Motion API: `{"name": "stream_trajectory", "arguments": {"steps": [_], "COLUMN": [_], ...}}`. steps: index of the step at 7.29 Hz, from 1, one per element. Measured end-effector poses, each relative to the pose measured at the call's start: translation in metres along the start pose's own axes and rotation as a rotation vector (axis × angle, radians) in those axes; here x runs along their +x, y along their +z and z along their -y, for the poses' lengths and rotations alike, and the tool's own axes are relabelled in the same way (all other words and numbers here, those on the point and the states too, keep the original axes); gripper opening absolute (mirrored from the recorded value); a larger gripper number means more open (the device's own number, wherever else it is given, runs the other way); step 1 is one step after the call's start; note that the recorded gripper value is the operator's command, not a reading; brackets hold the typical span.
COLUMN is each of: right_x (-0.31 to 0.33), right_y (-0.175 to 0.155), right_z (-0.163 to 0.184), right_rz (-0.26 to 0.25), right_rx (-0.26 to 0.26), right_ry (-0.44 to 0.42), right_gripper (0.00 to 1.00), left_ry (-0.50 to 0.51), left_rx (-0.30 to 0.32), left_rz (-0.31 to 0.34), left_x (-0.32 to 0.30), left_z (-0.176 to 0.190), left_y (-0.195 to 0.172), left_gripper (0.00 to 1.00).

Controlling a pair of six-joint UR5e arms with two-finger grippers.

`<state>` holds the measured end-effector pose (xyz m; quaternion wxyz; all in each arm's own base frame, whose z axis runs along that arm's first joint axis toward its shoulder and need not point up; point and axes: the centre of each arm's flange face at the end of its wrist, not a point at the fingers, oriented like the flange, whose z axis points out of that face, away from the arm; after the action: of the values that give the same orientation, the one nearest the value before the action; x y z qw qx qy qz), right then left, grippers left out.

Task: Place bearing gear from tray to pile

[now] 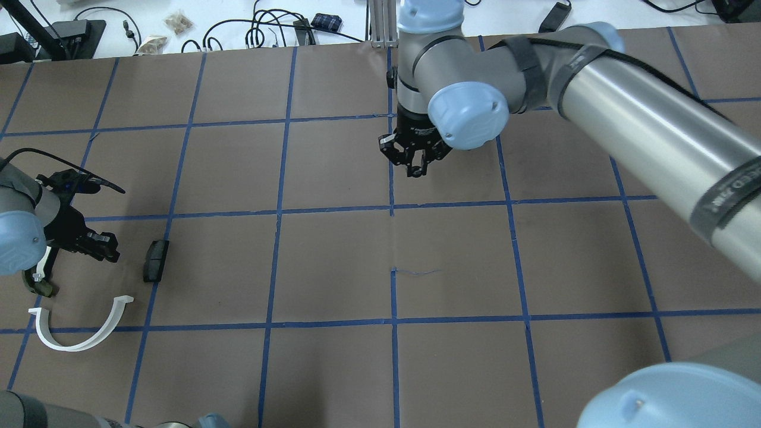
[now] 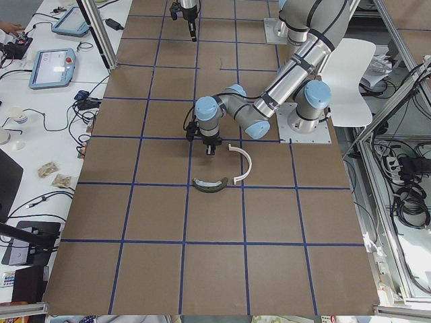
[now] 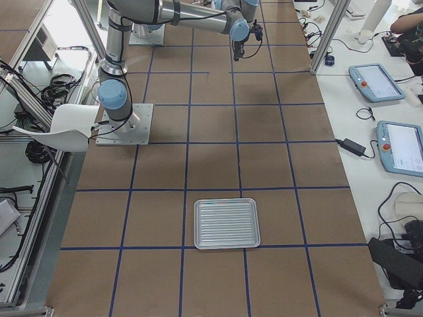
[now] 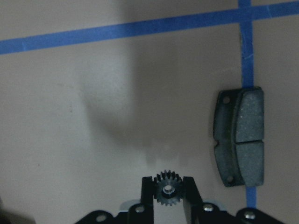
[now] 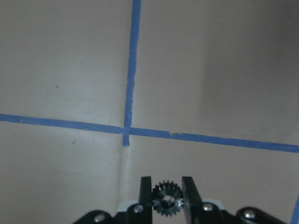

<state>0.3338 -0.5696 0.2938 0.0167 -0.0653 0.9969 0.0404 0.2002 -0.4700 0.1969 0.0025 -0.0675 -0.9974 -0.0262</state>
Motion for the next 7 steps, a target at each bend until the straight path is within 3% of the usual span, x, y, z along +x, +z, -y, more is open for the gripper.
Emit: {"name": "stream_trajectory", "arguments": {"steps": [2, 3, 4, 5, 7], "right_x": [-0.045, -0.058, -0.064, -0.066, -0.067], "right_y": [0.045, 0.064, 0.080, 0.088, 0.090], "right_z": [-0.003, -0.002, 0.000, 0.001, 0.005], "right_rz": [-0.008, -0.005, -0.004, -0.002, 0.003], "right_rx": [-0.013, -0.005, 0.002, 0.012, 0.048], "right_ry": [-0.059, -0.078, -0.090, -0.101, -0.123], "right_gripper": [0.07, 0.21, 0.77, 1.00, 1.00], "left_ry": [0.000, 0.014, 0.044, 0.074, 0.100], "left_rx": [0.038, 0.063, 0.088, 0.102, 0.117], "left_rz": [0.030, 0.051, 0.067, 0.072, 0.062], "left_x": [-0.004, 0.001, 0.014, 0.034, 0.093], "left_z": [0.010, 0.021, 0.040, 0.063, 0.103], "left_y": [-0.004, -0.020, -0.045, -0.070, -0.110], "left_gripper": [0.80, 0.80, 0.80, 0.80, 0.80]}}
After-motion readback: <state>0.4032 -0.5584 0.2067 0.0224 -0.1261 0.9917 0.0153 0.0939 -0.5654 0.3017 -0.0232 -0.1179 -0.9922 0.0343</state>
